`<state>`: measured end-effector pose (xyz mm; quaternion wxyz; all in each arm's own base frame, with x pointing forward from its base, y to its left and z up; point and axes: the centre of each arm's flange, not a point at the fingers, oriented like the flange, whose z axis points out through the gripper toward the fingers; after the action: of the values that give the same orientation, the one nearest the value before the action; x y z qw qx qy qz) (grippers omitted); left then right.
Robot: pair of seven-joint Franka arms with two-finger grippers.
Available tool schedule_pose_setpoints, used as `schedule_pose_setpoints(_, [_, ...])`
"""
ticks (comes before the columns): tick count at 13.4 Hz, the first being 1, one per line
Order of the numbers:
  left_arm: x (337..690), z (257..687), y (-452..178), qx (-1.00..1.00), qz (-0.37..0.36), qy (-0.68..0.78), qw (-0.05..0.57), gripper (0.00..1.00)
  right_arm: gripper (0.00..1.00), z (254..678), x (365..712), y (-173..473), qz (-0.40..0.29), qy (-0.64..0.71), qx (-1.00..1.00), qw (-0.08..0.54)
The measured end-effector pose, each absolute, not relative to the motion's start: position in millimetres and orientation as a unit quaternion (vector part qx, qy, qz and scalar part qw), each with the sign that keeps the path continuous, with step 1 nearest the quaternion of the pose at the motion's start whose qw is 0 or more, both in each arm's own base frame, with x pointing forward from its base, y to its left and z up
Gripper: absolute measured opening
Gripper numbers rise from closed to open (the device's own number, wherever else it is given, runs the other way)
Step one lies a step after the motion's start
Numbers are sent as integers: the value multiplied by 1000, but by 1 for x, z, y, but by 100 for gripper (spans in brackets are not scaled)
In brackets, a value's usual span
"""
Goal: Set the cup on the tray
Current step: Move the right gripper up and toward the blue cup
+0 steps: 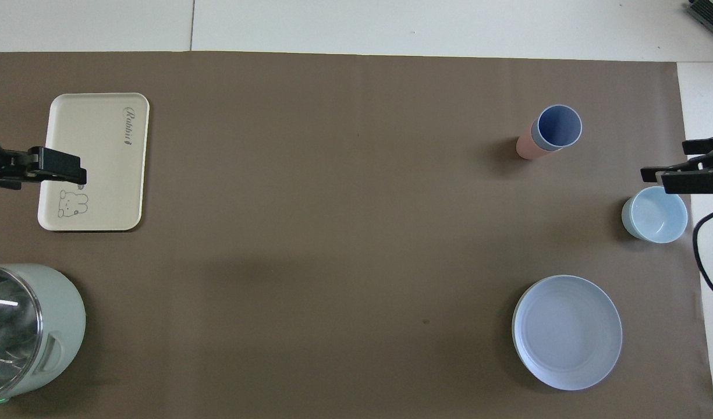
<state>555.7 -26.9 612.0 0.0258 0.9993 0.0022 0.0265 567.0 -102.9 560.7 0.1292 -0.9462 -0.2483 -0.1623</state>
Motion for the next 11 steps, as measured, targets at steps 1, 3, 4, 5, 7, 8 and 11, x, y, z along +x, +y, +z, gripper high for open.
schedule_pose_setpoints(1, [556,612,-27,999,27,2,26,100,100,547,570,-112,-172,-270,-937,140])
schedule_pose_setpoints(3, [556,612,-27,999,27,2,26,100,100,519,577,-137,-192,-299,-922,157])
schedule_pose_setpoints(4, [556,612,-27,999,27,2,26,100,100,506,579,-150,-203,-307,-915,165])
schedule_pose_setpoints(5, [556,612,-27,999,27,2,26,100,100,492,583,-162,-223,-317,-906,174])
schedule_pose_setpoints(7, [556,612,-27,999,27,2,26,100,100,466,594,-173,-257,-330,-890,183])
schedule_pose_setpoints(8, [556,612,-27,999,27,2,26,100,100,455,599,-174,-266,-335,-885,184])
schedule_pose_setpoints(11, [556,612,-27,999,27,2,26,100,100,437,606,-175,-277,-357,-873,183])
